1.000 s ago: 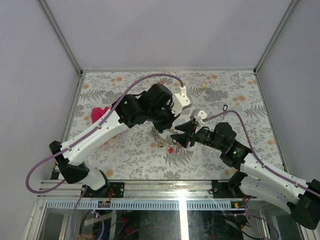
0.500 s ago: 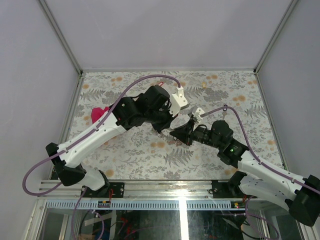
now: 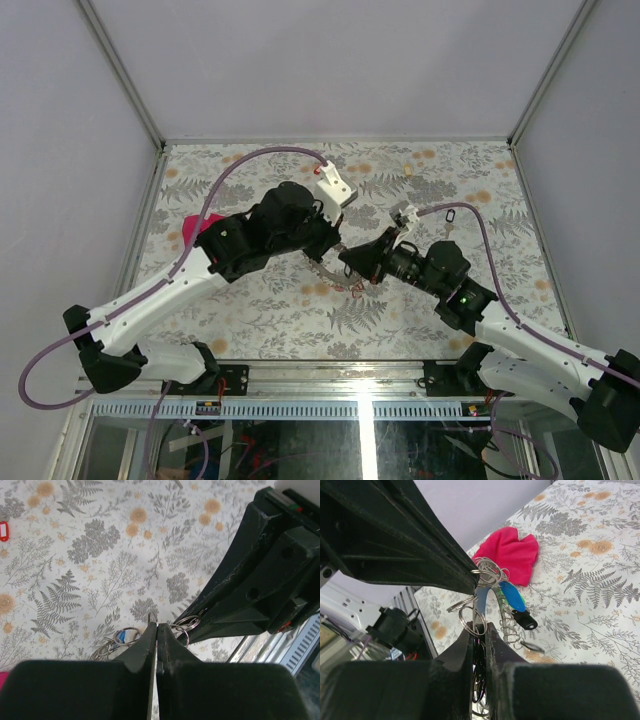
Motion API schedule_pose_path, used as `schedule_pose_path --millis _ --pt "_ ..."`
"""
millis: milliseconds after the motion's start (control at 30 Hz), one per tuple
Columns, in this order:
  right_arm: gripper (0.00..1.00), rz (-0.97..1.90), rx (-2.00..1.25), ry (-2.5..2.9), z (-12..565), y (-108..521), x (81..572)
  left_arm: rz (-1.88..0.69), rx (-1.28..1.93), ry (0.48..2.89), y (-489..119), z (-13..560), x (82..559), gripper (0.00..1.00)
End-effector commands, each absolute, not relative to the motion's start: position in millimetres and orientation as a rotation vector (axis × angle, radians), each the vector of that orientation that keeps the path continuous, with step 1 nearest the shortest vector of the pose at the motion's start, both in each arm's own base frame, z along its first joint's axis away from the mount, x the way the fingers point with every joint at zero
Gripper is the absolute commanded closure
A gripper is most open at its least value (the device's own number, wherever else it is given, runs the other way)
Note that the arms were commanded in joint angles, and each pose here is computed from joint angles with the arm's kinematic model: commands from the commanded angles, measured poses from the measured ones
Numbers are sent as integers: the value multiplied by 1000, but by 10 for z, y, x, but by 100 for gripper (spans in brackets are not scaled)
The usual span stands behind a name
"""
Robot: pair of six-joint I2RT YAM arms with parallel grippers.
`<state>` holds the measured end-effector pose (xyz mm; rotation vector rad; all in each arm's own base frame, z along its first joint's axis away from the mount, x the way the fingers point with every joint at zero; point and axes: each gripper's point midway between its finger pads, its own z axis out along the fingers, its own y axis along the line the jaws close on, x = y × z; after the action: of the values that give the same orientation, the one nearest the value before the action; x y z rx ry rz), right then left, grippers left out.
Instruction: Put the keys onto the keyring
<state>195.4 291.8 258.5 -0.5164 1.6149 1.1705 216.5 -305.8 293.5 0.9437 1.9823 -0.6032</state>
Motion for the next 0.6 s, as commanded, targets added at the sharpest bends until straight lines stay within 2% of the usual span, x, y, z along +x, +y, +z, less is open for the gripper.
schedule_pose_path --millis 0,567 --pt "100 1320 -395 1365 3320 2882 1877 -711 747 1815 -3257 3375 2335 100" --pt "100 1453 -257 1145 3656 2712 1771 -774 662 1808 -3275 3318 2320 100"
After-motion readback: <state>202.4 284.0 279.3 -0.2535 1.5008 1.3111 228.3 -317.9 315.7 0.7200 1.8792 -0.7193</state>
